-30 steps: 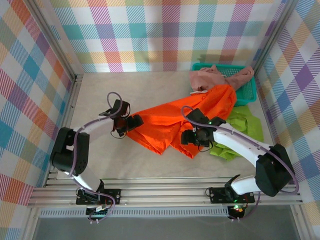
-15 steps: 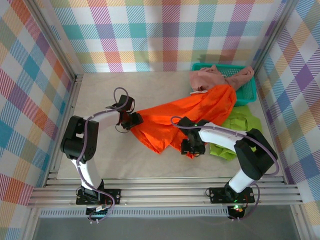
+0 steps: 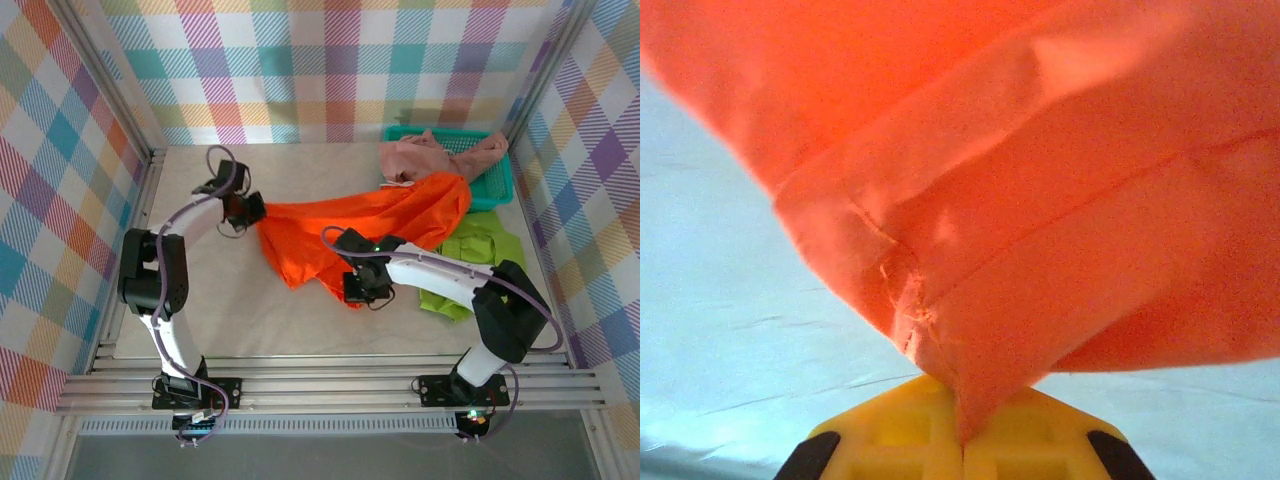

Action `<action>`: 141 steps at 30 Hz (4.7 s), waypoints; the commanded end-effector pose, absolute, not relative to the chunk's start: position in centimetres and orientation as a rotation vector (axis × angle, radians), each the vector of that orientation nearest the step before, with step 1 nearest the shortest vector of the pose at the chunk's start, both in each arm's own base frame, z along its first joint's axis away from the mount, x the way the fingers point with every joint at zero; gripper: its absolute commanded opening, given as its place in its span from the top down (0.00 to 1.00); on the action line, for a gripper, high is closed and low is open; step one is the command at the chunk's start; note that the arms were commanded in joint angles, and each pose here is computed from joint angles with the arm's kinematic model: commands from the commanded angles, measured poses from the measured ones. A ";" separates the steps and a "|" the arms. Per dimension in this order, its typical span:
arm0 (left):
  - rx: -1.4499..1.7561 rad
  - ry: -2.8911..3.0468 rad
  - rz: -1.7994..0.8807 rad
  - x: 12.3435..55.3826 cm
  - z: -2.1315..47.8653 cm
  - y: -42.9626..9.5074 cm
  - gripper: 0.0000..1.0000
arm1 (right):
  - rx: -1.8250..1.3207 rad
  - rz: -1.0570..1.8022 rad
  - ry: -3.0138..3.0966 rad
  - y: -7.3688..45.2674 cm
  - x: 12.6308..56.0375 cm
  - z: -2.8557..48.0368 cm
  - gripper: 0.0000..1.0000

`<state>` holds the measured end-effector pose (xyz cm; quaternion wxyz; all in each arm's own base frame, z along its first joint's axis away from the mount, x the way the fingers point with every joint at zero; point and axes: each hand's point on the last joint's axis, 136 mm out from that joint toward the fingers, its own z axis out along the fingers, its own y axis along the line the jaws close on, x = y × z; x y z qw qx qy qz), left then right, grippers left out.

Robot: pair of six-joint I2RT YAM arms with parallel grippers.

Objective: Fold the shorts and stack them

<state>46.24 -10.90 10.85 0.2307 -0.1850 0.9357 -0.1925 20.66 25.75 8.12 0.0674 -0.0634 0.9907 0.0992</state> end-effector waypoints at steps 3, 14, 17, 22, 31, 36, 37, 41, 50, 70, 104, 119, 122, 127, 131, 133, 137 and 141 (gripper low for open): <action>-0.492 2.460 -0.524 48.7 18.5 -6.9 1.00 | -0.284 0.557 2.870 33.2 18.8 14.2 1.00; -0.534 2.280 -0.593 52.5 26.0 1.5 0.39 | -0.515 1.172 2.817 49.0 14.1 16.8 0.48; -0.488 2.242 -0.609 51.2 28.7 1.1 0.21 | -0.467 1.021 2.741 45.6 17.0 18.3 0.31; -0.541 2.263 -0.685 46.7 27.8 -1.0 0.10 | -0.273 0.797 2.684 36.7 24.3 19.3 0.22; -0.594 2.371 -0.810 36.6 19.8 -8.5 0.00 | -0.016 0.568 2.748 25.7 32.7 13.6 0.13; -0.660 2.467 -0.787 33.5 13.6 -9.9 0.00 | 0.047 0.566 2.818 24.6 33.5 9.8 0.12; -0.666 2.489 -0.782 33.0 12.7 -10.1 0.00 | 0.053 0.558 2.837 24.4 33.3 8.8 0.12; -0.678 2.535 -0.756 31.5 10.2 -10.4 0.00 | 0.100 0.585 2.925 24.2 31.2 5.5 0.12; -0.776 2.646 -0.617 29.4 4.9 -8.7 0.00 | 0.222 0.690 3.056 24.8 23.8 2.8 0.13; -0.736 2.460 -0.641 37.3 15.1 -3.5 0.00 | 0.028 0.714 2.652 29.0 33.1 18.3 0.14; 0.298 2.570 -1.118 21.2 11.7 -37.5 0.00 | 0.038 0.455 2.923 29.3 47.5 2.7 0.13; 0.395 2.757 -0.965 17.2 4.6 -39.7 0.00 | 0.057 0.358 2.923 26.4 49.1 2.5 0.12; 0.404 2.785 -0.924 15.9 4.0 -38.6 0.00 | 0.080 0.336 2.942 25.4 49.5 1.9 0.13; 0.376 2.820 -0.877 14.8 2.9 -36.5 0.00 | 0.090 0.308 2.944 24.3 50.2 1.5 0.12; 0.370 2.798 -0.836 15.1 3.9 -35.8 0.00 | 0.082 0.336 2.925 24.6 50.5 2.4 0.12; 0.384 2.757 -0.810 16.0 5.6 -35.9 0.00 | 0.064 0.394 2.908 25.3 50.7 3.4 0.13; 0.315 2.655 -0.758 19.2 11.3 -34.8 0.00 | -0.001 0.516 2.826 27.1 50.9 7.6 0.12; 0.129 2.558 -0.778 22.7 16.3 -30.8 0.00 | -0.061 0.608 2.705 28.1 50.8 13.5 0.11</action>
